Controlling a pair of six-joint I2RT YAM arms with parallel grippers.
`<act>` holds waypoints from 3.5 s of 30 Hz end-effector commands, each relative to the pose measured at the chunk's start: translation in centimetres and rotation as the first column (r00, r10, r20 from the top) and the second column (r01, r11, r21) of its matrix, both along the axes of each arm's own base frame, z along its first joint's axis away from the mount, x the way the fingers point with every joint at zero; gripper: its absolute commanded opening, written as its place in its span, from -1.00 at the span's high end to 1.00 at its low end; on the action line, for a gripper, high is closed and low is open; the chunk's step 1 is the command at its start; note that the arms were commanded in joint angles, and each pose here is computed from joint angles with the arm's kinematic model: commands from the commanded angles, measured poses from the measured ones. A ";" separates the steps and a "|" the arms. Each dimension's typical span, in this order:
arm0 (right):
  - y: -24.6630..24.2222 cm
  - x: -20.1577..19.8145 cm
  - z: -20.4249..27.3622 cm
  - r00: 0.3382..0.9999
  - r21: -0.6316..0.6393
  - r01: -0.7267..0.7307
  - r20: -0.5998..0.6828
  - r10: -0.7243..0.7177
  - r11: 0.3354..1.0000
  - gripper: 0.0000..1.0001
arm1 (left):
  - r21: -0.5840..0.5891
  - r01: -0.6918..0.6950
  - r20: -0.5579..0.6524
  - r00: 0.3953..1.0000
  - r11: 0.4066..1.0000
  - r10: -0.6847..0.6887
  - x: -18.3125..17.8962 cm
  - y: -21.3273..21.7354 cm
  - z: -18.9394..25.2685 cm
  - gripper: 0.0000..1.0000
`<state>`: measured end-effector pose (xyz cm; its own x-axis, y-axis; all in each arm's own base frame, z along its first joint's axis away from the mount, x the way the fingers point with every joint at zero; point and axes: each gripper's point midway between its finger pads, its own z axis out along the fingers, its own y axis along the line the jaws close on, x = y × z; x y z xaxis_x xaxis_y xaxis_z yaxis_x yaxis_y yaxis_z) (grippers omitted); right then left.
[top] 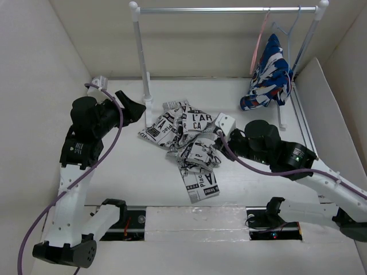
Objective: Place the trousers on the hanger
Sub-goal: Flatten out the trousers at the center of the board.
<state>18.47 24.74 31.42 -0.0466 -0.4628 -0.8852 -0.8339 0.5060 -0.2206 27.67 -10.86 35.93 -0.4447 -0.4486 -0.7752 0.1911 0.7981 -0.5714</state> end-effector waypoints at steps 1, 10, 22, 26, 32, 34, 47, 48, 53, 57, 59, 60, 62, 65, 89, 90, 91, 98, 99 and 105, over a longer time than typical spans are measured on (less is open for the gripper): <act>-0.1 0.5 1.5 0.999 0.066 0.035 0.029 -0.037 0.997 0.57 | -0.049 0.004 0.053 0.999 0.999 -0.002 0.5 -0.4 1.0 -0.19; 2.0 3.0 0.0 0.998 -0.034 0.046 0.039 -0.044 0.998 0.60 | 0.054 -0.091 -0.064 0.993 0.994 0.095 0.7 1.7 -3.0 0.52; 8.1 14.6 -8.7 0.996 -0.168 0.075 -0.031 -0.081 0.983 -0.67 | 0.053 -0.241 -0.336 0.910 0.969 0.244 2.2 2.8 -16.6 -0.23; 10.7 19.0 -14.1 0.988 -0.268 0.079 -0.105 -0.110 0.960 -0.72 | 0.053 -0.245 -0.418 0.875 0.968 0.244 3.6 2.3 -21.3 -0.48; 12.7 22.8 -17.3 0.979 -0.220 0.097 -0.154 -0.133 0.971 -0.74 | 0.073 -0.212 -0.508 0.833 0.975 0.219 7.0 1.4 -26.8 -0.48; 12.8 23.4 -19.1 0.973 -0.250 0.111 -0.169 -0.156 0.962 -0.70 | 0.055 -0.197 -0.510 0.837 0.979 0.197 8.2 0.8 -27.4 -0.47; 6.5 20.0 -8.8 0.961 -0.215 0.272 0.010 -0.276 0.938 1.00 | 0.077 -0.165 -0.581 0.794 0.983 0.179 12.5 -1.5 -33.0 0.68; 6.0 19.3 -7.4 0.964 -0.203 0.262 0.018 -0.264 0.944 1.00 | 0.080 -0.156 -0.587 0.791 0.985 0.173 12.7 -1.6 -33.3 1.00; 5.0 11.4 0.2 0.999 -0.107 0.046 0.027 -0.044 0.993 1.00 | 0.049 -0.231 -0.517 0.827 0.972 0.223 14.2 0.3 -28.6 1.00; 4.0 4.9 5.2 0.988 -0.042 -0.145 0.050 0.147 0.988 1.00 | 0.034 -0.352 -0.357 0.870 0.935 0.341 13.7 4.6 -19.7 1.00; 4.1 0.6 9.1 0.952 0.031 -0.296 0.090 0.292 0.955 1.00 | 0.004 -0.426 -0.231 0.880 0.905 0.416 13.0 7.1 -13.4 1.00; 4.3 -0.8 10.6 0.934 0.056 -0.347 0.113 0.340 0.936 1.00 | 0.003 -0.445 -0.209 0.876 0.896 0.435 12.3 7.8 -11.8 1.00; 4.1 -4.8 15.8 0.862 0.141 -0.493 0.213 0.460 0.858 1.00 | -0.023 -0.513 -0.079 0.857 0.858 0.510 11.0 9.4 -5.7 1.00; 2.7 -8.4 22.0 0.785 0.234 -0.597 0.366 0.499 0.767 1.00 | -0.060 -0.570 0.034 0.819 0.819 0.573 8.6 10.9 0.5 1.00; -7.1 18.6 -6.4 0.887 -0.126 0.434 -0.113 -0.448 0.892 -0.52 | 0.268 -0.416 -0.258 0.838 0.869 0.481 15.6 10.2 -13.4 -0.13; -7.5 17.3 -7.9 0.878 -0.147 0.447 -0.115 -0.465 0.882 -0.52 | 0.270 -0.410 -0.254 0.842 0.871 0.475 15.5 9.9 -13.2 -0.41; -7.6 15.7 -7.9 0.877 -0.099 0.455 -0.126 -0.465 0.885 -0.48 | 0.270 -0.398 -0.240 0.854 0.877 0.461 15.2 9.4 -12.8 -0.47; -13.3 7.3 -20.4 0.764 -0.202 0.511 -0.338 -0.549 0.835 0.91 | 0.240 -0.124 -0.294 0.936 0.963 0.194 7.8 -1.8 -15.3 0.28; -14.0 6.8 -20.7 0.756 -0.190 0.524 -0.346 -0.557 0.830 0.60 | 0.214 -0.096 -0.330 0.929 0.972 0.165 6.4 -3.4 -16.2 0.59; -16.6 5.6 -24.3 0.669 -0.185 0.560 -0.473 -0.573 0.807 -0.50 | 0.128 0.142 -0.554 0.831 0.982 -0.048 -4.0 -11.1 -25.1 0.72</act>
<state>22.40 7.48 5.76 -0.7560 -0.2854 -0.5891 -0.3849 0.9217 0.0474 26.98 -20.51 14.08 -0.7830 -0.2529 -0.5682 0.0257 0.8996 -0.4359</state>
